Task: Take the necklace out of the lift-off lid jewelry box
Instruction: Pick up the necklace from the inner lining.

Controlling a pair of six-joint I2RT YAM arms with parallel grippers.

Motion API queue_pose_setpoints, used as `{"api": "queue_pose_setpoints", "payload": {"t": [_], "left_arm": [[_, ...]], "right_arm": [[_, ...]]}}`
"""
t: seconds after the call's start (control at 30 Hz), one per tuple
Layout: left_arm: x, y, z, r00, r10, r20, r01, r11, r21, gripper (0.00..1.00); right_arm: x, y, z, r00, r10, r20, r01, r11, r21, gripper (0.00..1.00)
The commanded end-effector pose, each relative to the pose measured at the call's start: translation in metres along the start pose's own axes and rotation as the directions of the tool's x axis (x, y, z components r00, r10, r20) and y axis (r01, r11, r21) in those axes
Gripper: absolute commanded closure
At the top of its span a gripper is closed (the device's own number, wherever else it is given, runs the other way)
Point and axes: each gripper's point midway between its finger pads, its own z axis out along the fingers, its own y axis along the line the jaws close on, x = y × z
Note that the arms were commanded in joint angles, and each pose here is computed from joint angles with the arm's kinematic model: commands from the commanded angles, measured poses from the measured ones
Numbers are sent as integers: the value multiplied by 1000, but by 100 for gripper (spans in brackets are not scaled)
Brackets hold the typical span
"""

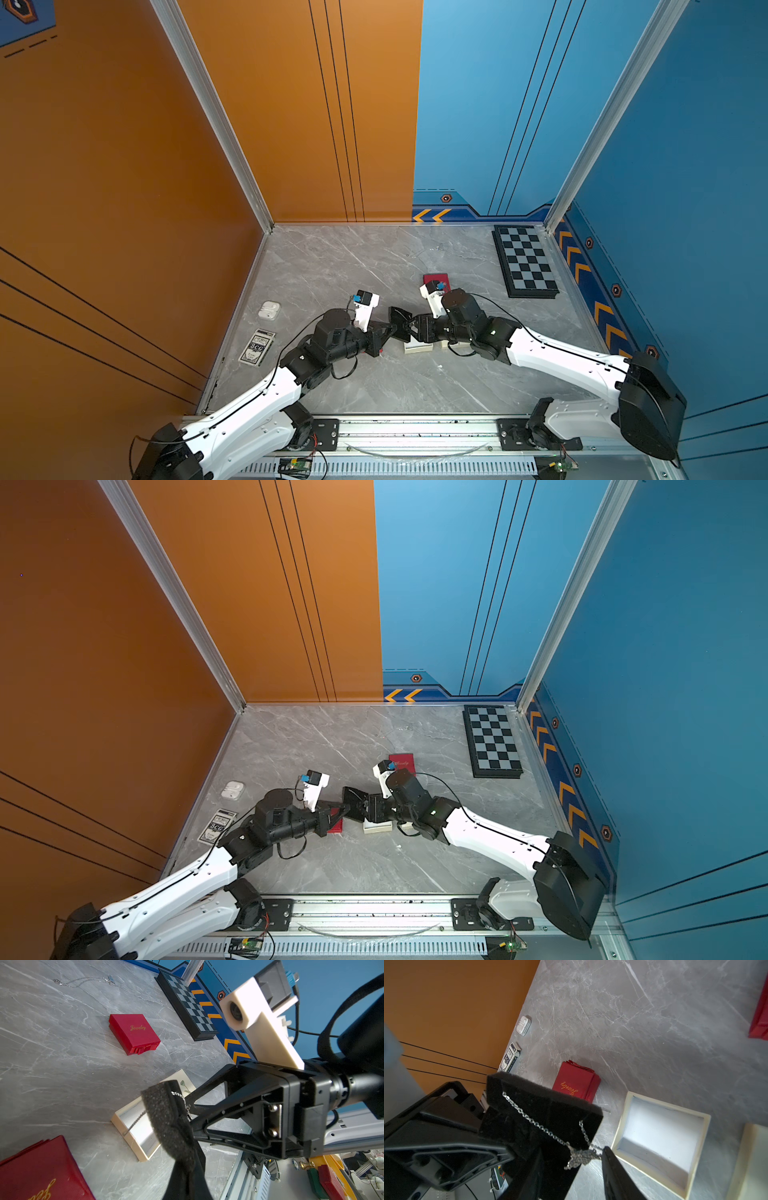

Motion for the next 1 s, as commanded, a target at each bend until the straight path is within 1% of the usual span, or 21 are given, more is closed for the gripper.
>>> {"api": "queue_pose_setpoints", "payload": {"t": [0.0,0.3,0.63,0.8,0.87,0.97], "left_arm": [[-2,1,-3,1000,26,13,-26,1000,-1,100],[-3,0,-4,999,32,19,-32,999,2,100],[-2,-3,-5,999,31,14,-31,999,15,100],[-2,-3,-6,999,35,20,-35,999,16,100],[-3,-4,-7,999,36,22,-36,999,19,100],[-2,-4,-7,999,36,21,-37,999,22,100]], "right_arm": [[-6,8,1,1000,3,10,-3,999,-34,53],[-7,14,6,1000,-4,-5,3,998,-59,64],[-16,17,6,999,-39,-3,38,998,-51,77],[-19,16,10,999,-50,-13,50,998,-41,86],[-19,16,10,998,-55,-15,54,998,-41,86],[-21,13,8,998,-59,-13,58,998,-28,73]]}}
